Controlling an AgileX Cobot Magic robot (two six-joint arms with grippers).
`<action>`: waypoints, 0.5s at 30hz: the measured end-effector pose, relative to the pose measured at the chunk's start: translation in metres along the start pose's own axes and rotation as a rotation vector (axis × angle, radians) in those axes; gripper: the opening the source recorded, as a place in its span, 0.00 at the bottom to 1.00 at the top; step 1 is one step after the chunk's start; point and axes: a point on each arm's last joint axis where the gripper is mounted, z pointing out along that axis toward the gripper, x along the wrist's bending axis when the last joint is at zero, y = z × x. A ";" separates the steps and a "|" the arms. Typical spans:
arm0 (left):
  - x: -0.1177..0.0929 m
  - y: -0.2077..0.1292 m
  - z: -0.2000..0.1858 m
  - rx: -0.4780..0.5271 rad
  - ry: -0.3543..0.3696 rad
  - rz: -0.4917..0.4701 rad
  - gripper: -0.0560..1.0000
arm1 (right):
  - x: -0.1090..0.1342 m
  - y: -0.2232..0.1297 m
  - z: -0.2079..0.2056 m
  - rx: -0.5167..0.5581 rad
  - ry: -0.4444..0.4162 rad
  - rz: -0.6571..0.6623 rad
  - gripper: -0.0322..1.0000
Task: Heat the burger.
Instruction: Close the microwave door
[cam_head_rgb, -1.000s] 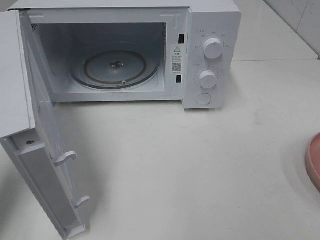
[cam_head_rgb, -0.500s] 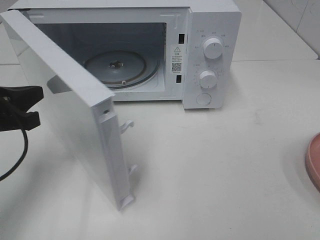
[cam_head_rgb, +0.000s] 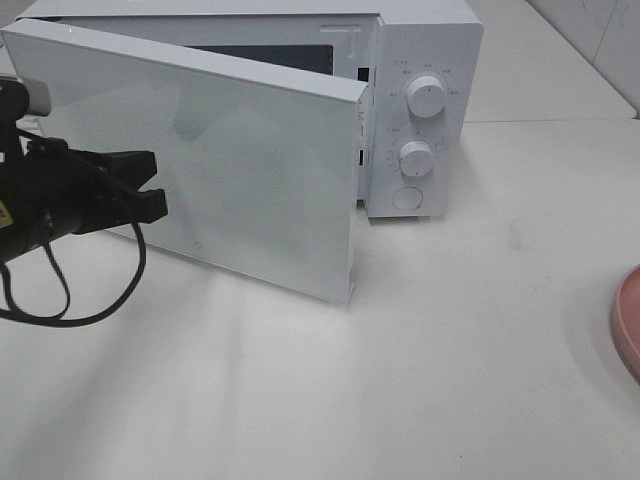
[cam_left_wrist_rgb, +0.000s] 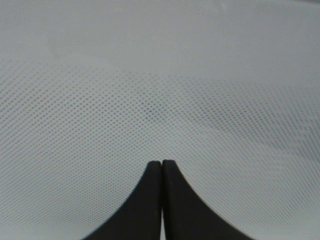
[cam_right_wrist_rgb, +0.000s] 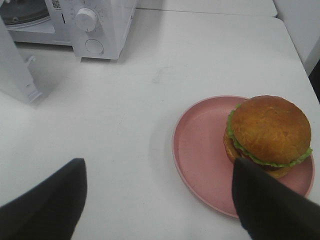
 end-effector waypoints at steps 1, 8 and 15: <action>0.000 0.000 0.000 0.000 0.000 0.000 0.05 | 0.000 0.000 0.000 0.000 0.000 0.000 0.77; -0.018 0.003 0.026 -0.027 0.032 -0.001 0.05 | 0.000 0.000 0.000 0.000 0.000 0.000 0.77; -0.035 0.009 0.050 -0.035 0.038 0.014 0.05 | 0.000 0.000 0.000 0.000 0.000 0.000 0.77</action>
